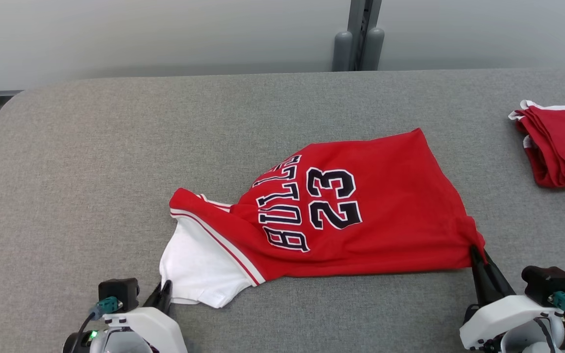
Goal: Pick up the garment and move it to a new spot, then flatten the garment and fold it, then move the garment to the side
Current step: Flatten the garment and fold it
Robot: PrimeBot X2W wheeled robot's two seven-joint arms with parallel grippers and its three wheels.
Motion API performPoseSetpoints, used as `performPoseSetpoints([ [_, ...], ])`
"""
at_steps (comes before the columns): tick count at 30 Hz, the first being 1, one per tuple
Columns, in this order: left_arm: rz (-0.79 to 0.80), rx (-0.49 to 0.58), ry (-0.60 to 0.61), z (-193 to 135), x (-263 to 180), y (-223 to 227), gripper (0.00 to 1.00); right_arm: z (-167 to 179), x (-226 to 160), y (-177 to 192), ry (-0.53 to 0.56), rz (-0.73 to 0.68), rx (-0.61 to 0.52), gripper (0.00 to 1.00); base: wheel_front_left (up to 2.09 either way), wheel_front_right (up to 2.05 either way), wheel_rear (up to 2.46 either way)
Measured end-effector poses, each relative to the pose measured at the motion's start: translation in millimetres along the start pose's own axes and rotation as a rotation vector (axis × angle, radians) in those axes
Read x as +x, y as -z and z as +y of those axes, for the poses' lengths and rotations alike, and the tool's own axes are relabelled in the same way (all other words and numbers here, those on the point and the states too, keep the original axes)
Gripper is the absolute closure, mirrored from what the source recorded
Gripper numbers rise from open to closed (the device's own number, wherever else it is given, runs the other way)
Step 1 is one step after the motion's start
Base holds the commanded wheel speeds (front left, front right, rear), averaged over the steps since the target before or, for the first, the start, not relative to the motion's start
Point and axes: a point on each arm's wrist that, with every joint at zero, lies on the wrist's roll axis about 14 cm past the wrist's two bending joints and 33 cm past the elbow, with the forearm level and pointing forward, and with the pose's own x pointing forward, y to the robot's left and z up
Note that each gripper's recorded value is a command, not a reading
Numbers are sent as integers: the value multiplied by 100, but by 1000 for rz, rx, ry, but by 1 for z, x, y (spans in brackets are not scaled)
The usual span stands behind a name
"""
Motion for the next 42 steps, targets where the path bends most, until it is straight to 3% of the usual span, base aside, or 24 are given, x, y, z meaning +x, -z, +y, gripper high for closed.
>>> performPoseSetpoints([
  [5,-78,-20,16,-6,-1,-16,100,2,1,-5,-5,-16,0,100,0,0,0],
  [14,-395,-113,89,-24,-21,-86,100,22,1,-36,-61,-126,86,100,0,0,0],
  [21,-606,-201,176,-43,-57,-137,100,31,-9,-86,-98,-282,177,100,0,0,0],
  [28,-841,-270,298,-65,-112,-199,100,35,-36,-146,-150,-448,197,100,0,0,0],
  [36,-1067,-279,422,-84,-185,-256,100,33,-80,-203,-178,-607,164,100,0,0,0],
  [42,-1129,-190,451,-91,-210,-278,100,25,-96,-220,-157,-644,139,100,0,0,0],
])
